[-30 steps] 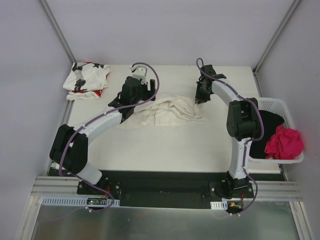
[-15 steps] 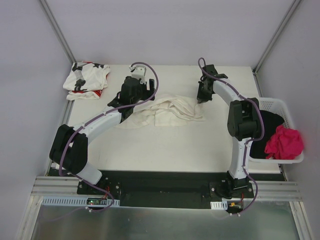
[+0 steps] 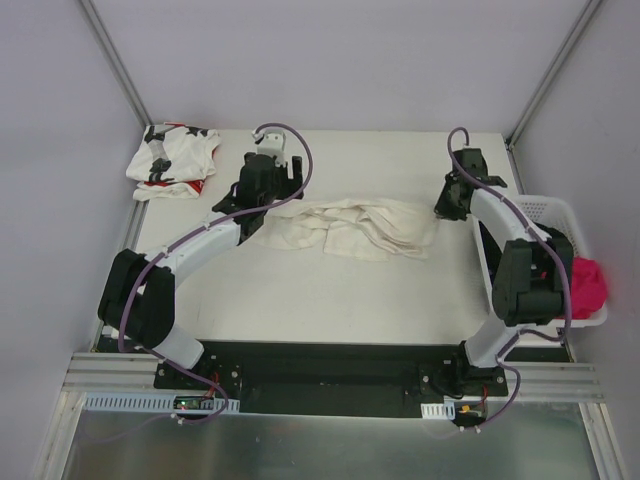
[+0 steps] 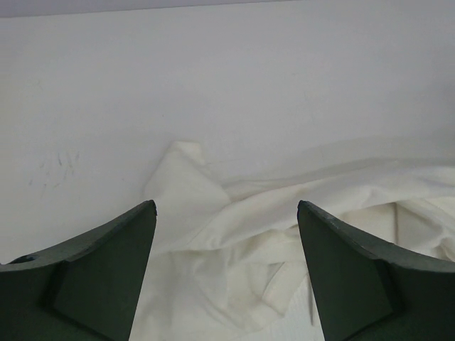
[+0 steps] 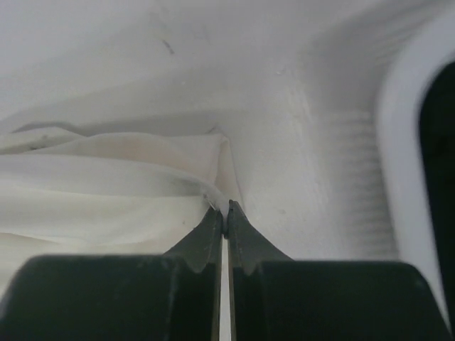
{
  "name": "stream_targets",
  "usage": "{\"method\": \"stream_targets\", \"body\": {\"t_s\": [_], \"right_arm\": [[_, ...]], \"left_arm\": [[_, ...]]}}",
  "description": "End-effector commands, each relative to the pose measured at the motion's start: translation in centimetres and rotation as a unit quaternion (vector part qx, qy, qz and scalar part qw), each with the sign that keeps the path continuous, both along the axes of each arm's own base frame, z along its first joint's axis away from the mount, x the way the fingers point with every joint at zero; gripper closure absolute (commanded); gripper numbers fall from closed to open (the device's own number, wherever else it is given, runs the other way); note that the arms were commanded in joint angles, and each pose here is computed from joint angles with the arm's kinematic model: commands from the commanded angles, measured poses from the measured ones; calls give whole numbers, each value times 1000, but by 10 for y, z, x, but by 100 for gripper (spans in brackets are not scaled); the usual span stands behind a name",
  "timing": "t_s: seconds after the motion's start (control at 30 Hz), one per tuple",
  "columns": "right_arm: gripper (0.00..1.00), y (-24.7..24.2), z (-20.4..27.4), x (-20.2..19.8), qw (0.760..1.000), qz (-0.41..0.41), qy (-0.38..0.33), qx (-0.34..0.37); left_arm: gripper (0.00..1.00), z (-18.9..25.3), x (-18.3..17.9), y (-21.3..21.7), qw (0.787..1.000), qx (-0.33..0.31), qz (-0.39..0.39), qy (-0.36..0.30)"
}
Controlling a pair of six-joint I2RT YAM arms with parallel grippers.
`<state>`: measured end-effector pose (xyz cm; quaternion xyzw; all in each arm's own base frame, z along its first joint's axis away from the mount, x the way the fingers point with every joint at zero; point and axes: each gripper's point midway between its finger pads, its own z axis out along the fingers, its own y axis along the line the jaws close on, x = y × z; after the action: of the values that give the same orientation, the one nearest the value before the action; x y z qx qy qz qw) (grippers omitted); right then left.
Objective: Fold and stack the t-shirts
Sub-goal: Flatten out the tshirt
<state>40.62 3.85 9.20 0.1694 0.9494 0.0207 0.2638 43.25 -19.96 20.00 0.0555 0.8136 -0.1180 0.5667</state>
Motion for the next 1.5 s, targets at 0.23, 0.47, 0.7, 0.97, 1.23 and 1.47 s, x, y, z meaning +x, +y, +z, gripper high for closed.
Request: {"method": "stream_targets", "body": {"t_s": [0.23,0.47,0.7,0.97,1.23,1.47], "right_arm": [[99,-24,42,-13,994,-54,-94,0],[99,-5,35,-8,994,-35,-94,39],[99,0,35,-7,993,-30,-100,51],[99,2,40,-5,992,-26,-107,57],[99,4,48,-2,991,-25,-118,63],[99,5,56,-3,990,-23,-127,64]], "left_arm": [[21,-5,45,26,998,45,42,10],[21,-49,99,3,996,12,-17,92],[25,-70,116,-15,988,-46,-63,137],[27,-86,114,-25,980,-77,-74,165],[31,-109,104,-25,973,-93,-64,199],[32,-126,97,-19,968,-95,-45,227]]}}
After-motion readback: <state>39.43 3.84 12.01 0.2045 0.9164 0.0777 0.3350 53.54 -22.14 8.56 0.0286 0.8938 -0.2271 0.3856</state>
